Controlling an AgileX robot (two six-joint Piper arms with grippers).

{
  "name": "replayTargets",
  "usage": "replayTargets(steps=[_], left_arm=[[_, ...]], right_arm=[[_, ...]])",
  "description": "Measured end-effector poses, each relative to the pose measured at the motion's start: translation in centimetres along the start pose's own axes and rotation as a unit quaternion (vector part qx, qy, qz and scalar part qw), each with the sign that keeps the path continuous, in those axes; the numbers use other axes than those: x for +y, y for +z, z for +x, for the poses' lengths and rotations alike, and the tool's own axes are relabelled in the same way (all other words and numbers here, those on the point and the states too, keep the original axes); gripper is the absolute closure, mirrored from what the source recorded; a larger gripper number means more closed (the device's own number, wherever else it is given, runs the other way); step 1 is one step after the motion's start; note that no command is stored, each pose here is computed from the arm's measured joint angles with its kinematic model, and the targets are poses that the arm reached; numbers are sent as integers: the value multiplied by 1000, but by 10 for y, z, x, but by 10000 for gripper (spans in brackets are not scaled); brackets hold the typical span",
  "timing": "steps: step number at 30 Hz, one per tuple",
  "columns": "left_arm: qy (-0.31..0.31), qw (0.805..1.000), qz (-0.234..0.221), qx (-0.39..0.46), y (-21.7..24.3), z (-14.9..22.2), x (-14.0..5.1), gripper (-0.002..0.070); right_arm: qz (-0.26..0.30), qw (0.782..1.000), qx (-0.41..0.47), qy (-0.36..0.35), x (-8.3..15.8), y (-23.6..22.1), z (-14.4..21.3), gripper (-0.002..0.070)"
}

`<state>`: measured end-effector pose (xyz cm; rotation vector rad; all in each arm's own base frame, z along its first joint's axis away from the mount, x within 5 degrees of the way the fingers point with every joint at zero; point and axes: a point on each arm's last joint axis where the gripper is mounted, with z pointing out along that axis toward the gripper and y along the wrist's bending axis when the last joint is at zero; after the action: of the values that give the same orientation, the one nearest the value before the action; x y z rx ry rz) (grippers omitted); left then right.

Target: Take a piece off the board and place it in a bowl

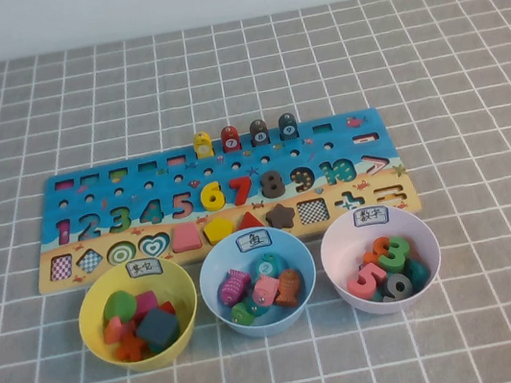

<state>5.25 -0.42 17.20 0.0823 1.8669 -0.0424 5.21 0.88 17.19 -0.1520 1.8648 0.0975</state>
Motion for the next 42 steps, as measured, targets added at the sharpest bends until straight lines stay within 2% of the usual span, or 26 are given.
replayTargets(steps=[24,29,38,42], left_arm=[[13,1000,-5,-2,0,0,1,680],[-71,997,14,-36,0,-7,-2,680],[-222,966,43,-124,-3,-24,-2,680],[-231,962,43,-138,-4,-26,-2,680]], right_arm=[[0,1000,0,0,0,0,0,694],[0,1000,0,0,0,0,0,694],[0,1000,0,0,0,0,0,694],[0,1000,0,0,0,0,0,694]])
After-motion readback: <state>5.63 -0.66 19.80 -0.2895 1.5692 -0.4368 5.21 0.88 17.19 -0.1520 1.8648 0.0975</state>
